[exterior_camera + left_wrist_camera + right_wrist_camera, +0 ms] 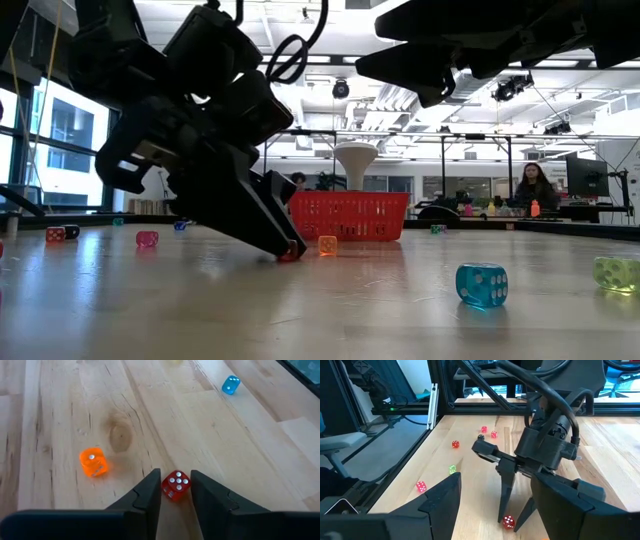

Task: Pick & Place Dice
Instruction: Put the red dice into the bin

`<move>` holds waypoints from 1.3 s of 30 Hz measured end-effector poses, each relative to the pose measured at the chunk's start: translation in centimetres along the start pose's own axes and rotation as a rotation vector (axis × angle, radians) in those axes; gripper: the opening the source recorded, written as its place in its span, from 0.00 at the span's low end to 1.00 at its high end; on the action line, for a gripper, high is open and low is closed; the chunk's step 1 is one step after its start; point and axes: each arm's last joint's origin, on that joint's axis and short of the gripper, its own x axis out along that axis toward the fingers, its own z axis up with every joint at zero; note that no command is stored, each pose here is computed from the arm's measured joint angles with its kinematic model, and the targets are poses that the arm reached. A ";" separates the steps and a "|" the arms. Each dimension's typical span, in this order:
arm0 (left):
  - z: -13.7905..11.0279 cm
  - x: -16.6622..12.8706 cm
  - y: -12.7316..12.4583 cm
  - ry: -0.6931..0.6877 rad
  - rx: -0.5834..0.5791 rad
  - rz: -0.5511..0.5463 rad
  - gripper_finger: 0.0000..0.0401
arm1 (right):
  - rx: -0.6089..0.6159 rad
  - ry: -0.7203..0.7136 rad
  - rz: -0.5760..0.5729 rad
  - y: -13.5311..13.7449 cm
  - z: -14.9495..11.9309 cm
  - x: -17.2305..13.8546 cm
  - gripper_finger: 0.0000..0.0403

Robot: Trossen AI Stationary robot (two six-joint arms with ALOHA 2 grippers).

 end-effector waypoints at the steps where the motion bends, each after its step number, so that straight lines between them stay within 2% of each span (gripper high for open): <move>1: 0.0 0.0 0.0 0.000 0.000 0.000 0.23 | 0.000 0.000 0.000 0.0 0.0 0.0 0.57; 7: 0.0 0.0 0.0 0.000 0.000 0.003 0.18 | 0.000 0.000 0.000 0.0 0.0 0.0 0.57; 15: 0.1 -0.1 0.0 0.003 0.003 0.014 0.17 | 0.000 0.000 0.000 0.0 0.0 0.0 0.57; 21: 2.1 -1.6 -0.4 -0.050 0.111 0.022 0.16 | -0.002 0.006 0.000 0.0 -0.1 0.0 0.57; 25: 3.8 -3.1 -0.3 -0.113 0.189 0.137 0.16 | -0.003 0.009 0.000 0.0 -0.1 0.0 0.57; 30: 5.5 -5.2 2.0 -0.176 0.208 0.281 0.17 | -0.004 0.016 -0.001 0.0 -0.2 0.0 0.57; 35: 5.9 -7.0 6.1 -0.191 0.238 0.461 0.17 | -0.004 0.016 -0.004 -0.1 -0.2 0.0 0.57; 37: 5.9 -7.8 7.8 -0.205 0.202 0.514 0.17 | -0.004 0.015 -0.005 -0.1 -0.1 0.0 0.57; 39: 5.7 -8.6 9.3 -0.223 0.103 0.533 0.17 | -0.004 0.016 -0.007 -0.1 -0.2 0.0 0.57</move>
